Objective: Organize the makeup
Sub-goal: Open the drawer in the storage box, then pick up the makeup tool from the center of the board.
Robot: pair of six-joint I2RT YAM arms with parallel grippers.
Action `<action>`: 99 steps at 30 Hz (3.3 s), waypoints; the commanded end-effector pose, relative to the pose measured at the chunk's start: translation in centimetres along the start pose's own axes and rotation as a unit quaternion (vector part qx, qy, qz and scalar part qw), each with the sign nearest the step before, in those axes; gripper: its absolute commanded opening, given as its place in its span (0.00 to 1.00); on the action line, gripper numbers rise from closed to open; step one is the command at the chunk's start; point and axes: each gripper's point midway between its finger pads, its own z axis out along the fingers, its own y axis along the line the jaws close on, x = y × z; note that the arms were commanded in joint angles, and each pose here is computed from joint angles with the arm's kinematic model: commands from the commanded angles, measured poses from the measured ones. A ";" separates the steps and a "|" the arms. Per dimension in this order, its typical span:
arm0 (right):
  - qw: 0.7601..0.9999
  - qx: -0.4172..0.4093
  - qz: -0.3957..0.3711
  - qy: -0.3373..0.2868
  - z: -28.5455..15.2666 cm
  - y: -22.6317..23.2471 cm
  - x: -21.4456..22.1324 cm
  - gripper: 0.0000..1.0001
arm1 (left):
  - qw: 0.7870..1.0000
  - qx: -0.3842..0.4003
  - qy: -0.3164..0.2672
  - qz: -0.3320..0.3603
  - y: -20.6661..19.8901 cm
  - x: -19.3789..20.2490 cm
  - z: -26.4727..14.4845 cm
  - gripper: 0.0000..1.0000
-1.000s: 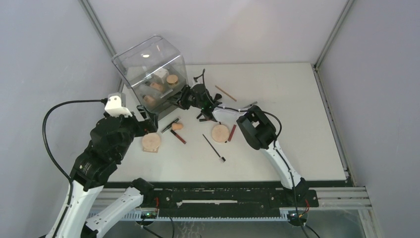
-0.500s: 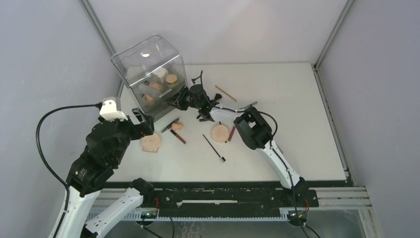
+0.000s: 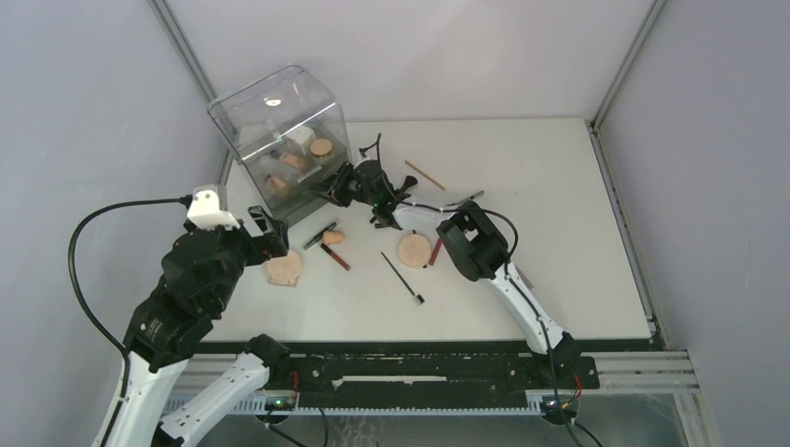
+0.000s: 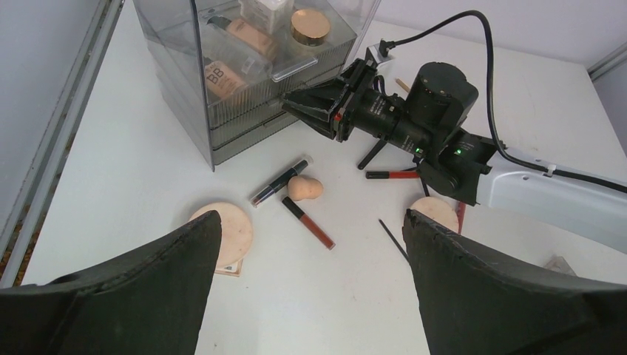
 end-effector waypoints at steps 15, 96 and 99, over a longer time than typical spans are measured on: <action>0.990 -0.120 0.004 -0.068 -0.1 6.2 -3.4 0.28 | 1.000 -0.005 0.001 -0.001 0.3 0.7 0.4 0.96; 0.937 0.254 -0.238 -0.008 -33.5 -6.5 0.0 0.72 | 0.977 -0.059 0.203 0.027 -0.7 15.3 4.7 0.94; 0.935 0.254 -0.247 0.017 -32.2 -7.0 -0.2 0.72 | 0.978 -0.062 0.196 0.027 -0.7 15.5 5.1 0.95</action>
